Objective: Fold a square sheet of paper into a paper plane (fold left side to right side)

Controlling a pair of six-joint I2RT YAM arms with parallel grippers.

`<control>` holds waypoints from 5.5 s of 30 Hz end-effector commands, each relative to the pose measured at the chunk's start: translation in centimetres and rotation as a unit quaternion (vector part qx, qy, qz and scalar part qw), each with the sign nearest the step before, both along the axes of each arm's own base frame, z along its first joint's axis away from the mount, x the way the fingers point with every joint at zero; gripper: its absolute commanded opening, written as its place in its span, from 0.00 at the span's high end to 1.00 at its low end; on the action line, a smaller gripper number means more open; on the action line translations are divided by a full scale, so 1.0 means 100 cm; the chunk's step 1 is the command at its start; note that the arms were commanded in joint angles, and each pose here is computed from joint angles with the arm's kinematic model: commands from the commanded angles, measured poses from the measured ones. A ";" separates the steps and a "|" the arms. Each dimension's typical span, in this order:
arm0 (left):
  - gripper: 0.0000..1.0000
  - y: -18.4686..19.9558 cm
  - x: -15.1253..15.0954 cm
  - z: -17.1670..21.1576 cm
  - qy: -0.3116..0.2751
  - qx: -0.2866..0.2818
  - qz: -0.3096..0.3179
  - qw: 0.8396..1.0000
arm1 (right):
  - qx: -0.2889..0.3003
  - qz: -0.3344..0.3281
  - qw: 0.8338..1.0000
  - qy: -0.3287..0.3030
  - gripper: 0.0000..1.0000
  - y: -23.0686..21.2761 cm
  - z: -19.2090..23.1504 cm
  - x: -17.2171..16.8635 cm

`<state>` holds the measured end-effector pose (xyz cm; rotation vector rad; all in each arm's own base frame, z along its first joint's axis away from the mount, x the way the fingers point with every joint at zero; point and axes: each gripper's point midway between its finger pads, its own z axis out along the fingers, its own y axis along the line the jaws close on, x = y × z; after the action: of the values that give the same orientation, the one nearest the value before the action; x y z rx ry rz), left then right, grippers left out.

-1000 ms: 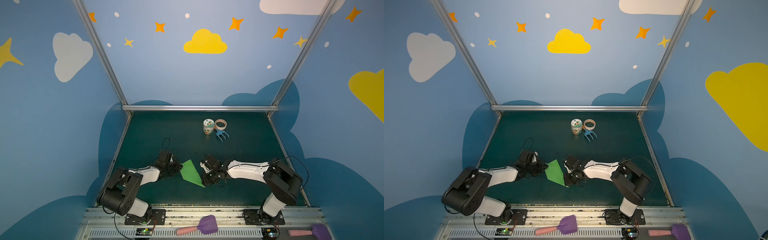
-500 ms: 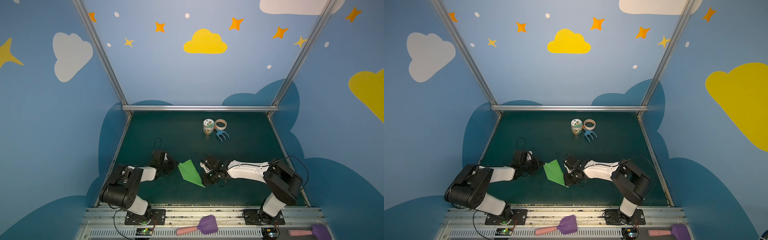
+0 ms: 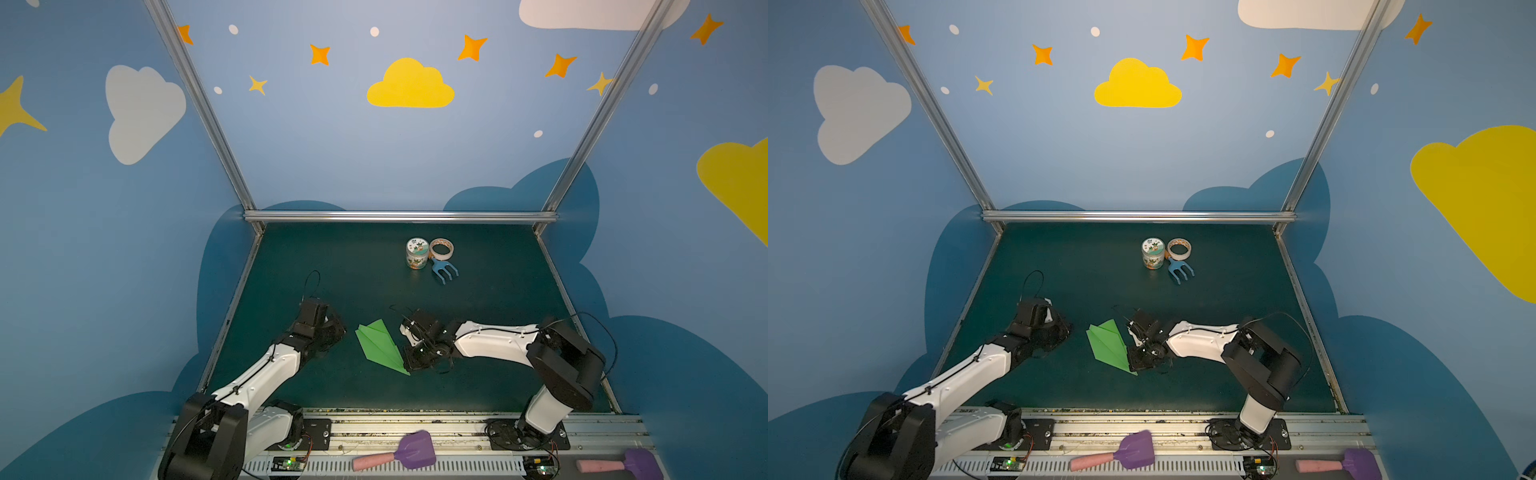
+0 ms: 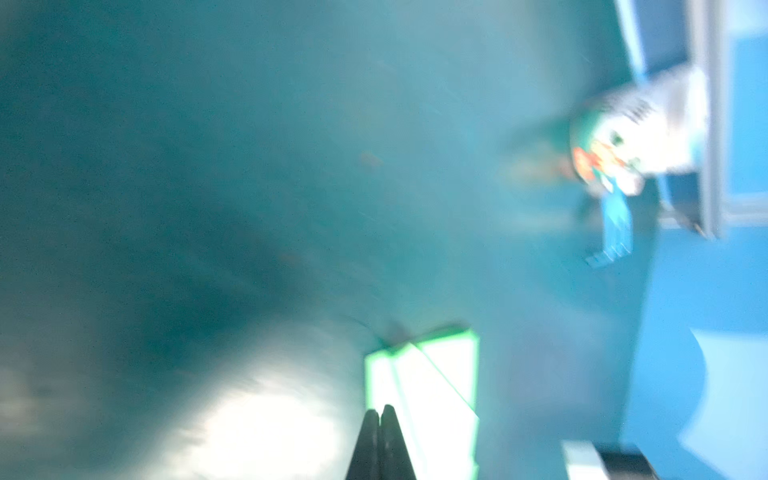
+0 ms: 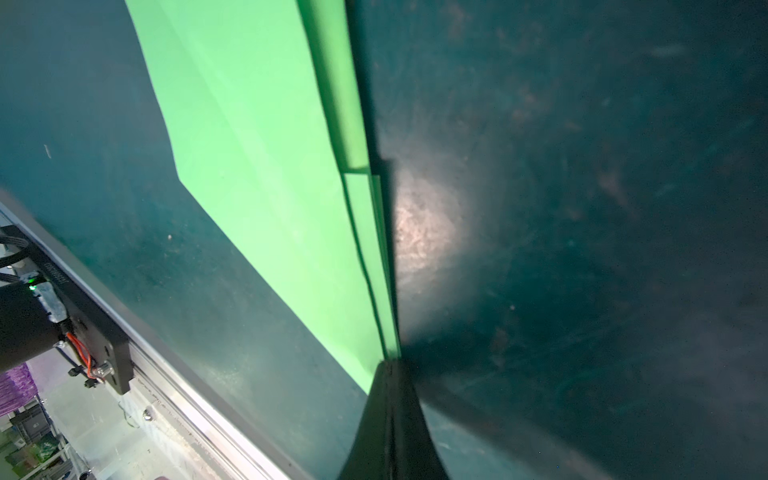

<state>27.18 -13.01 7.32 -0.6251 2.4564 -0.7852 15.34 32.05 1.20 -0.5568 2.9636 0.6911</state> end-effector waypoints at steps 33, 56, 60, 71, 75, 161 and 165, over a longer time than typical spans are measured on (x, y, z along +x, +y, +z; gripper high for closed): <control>0.96 -0.061 -0.024 -0.093 0.088 0.069 -0.083 0.990 | 0.022 -0.058 0.996 0.069 0.51 -0.027 0.009 -0.037; 0.96 -0.059 -0.028 -0.102 0.094 0.065 -0.080 0.990 | 0.104 -0.147 0.975 0.133 0.55 -0.020 -0.019 -0.019; 0.96 -0.058 -0.030 -0.105 0.098 0.066 -0.080 0.990 | 0.108 -0.148 0.974 0.135 0.56 -0.018 -0.020 -0.017; 0.96 -0.054 -0.032 -0.105 0.099 0.076 -0.080 0.989 | 0.103 -0.161 0.975 0.116 0.53 -0.042 -0.027 -0.019; 0.96 -0.054 -0.032 -0.107 0.101 0.076 -0.081 0.989 | 0.116 -0.133 0.979 0.100 0.53 -0.034 -0.023 -0.010; 0.47 -0.113 0.019 0.006 0.011 -0.067 -0.138 0.988 | 0.140 -0.130 0.980 0.057 0.55 -0.060 0.044 0.027; 0.47 -0.106 0.024 -0.016 0.024 -0.044 -0.124 0.991 | 0.141 -0.141 0.977 0.075 0.49 -0.056 0.031 0.015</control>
<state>28.43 -23.76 5.85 -0.3807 2.6204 -1.0176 16.91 25.74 4.62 -0.1167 2.9223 1.0916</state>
